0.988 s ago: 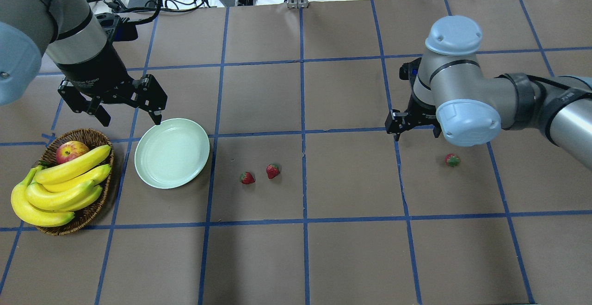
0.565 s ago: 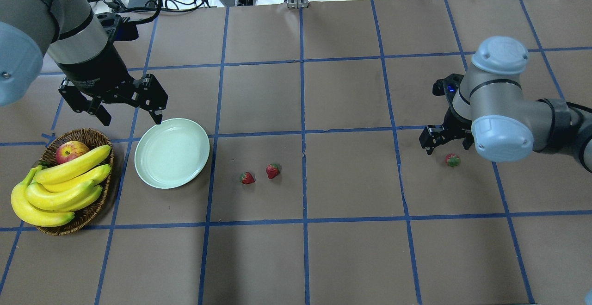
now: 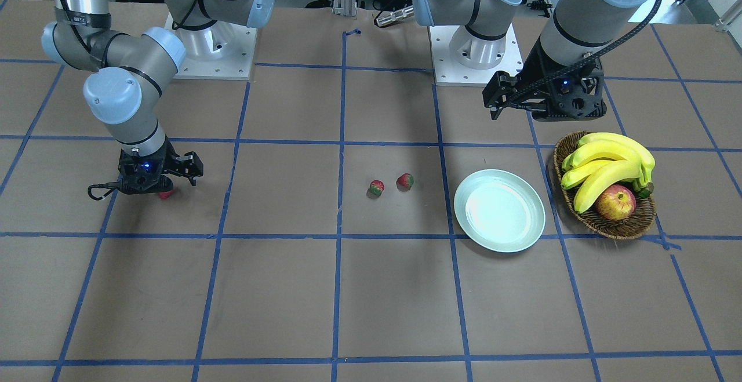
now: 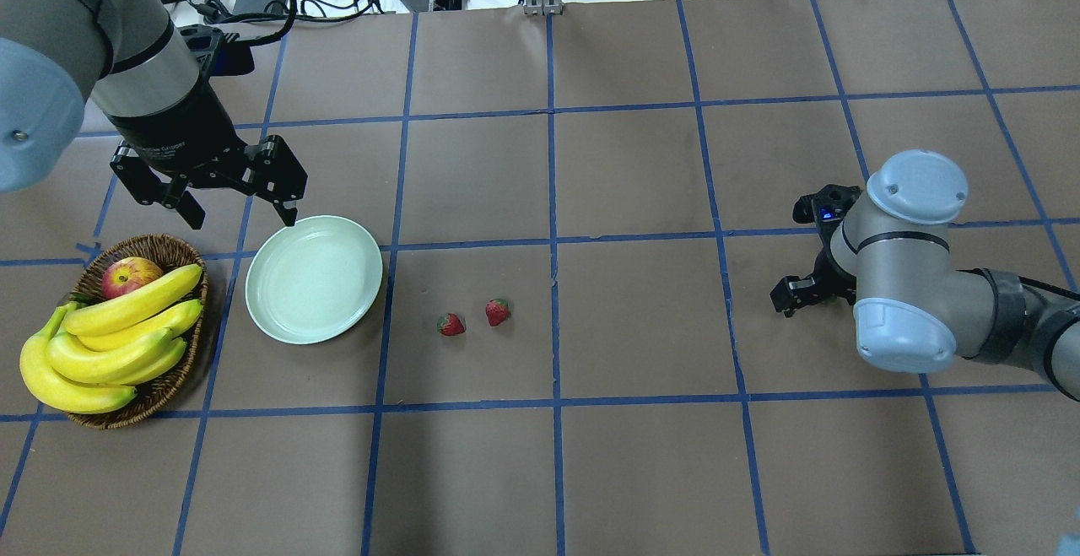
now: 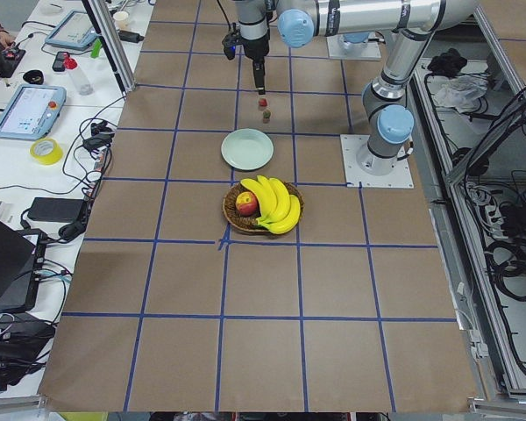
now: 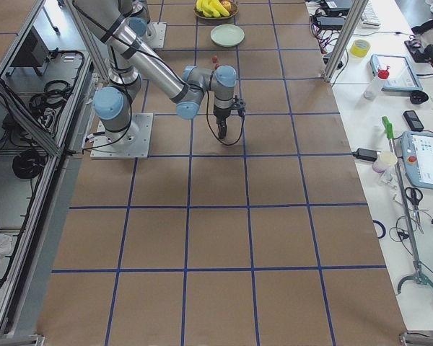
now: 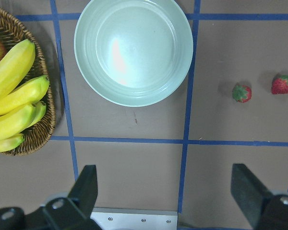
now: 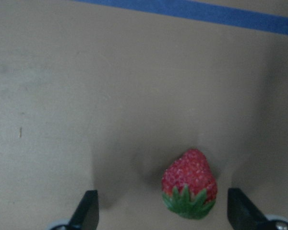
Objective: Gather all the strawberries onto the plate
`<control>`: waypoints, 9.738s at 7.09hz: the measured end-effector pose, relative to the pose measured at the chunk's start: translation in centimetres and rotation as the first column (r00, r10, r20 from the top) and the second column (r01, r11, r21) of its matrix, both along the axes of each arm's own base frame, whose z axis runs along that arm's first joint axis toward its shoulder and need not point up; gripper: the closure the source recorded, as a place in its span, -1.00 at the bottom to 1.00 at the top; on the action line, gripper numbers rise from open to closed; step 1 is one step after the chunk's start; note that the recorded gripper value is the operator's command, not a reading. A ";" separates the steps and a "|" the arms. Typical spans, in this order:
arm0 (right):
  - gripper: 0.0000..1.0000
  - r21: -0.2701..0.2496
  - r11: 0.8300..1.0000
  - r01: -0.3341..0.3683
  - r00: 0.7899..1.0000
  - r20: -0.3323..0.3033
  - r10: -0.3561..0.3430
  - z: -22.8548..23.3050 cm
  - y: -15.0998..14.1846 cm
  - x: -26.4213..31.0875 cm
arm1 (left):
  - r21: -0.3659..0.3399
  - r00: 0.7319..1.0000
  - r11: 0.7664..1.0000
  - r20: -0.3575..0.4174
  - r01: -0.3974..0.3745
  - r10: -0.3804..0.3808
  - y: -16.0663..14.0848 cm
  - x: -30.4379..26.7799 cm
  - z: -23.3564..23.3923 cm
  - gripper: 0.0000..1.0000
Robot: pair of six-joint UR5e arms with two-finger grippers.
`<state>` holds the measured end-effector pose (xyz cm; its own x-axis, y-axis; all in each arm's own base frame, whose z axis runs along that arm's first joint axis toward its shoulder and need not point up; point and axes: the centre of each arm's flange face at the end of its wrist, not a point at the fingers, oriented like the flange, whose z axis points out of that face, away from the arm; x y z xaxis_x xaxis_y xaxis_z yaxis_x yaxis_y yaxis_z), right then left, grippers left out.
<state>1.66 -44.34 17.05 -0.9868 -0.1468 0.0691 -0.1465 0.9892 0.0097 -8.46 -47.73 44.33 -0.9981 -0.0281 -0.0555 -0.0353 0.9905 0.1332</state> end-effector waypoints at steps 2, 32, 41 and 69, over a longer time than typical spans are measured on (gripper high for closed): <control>1.00 -0.013 1.000 -0.001 1.000 -0.003 0.001 0.4 -0.8 -0.2 | -0.015 1.000 1.000 0.001 -0.006 0.006 -0.8 0.4 -0.9 -1.00; -1.00 0.076 0.978 0.195 0.970 0.134 -0.204 33.7 -7.0 17.1 | -0.017 1.000 1.000 0.015 -0.009 0.009 -1.3 0.6 -1.5 -1.00; -1.00 -0.139 0.988 0.063 0.997 0.054 -0.056 36.8 -5.4 14.9 | -0.111 0.958 0.991 -0.267 0.075 -0.102 -2.7 -9.0 -18.8 -1.00; -1.00 -0.137 0.982 0.128 0.990 0.083 -0.117 37.0 -4.9 12.5 | -0.005 0.980 0.989 -0.136 0.145 -0.144 -9.9 7.1 -19.1 1.00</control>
<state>14.20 -49.27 54.03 -0.9998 -0.0182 0.0067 -0.0189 0.9902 -0.1383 -1.40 -57.60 25.27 -0.9898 0.1170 0.0808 0.1269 0.9831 0.1320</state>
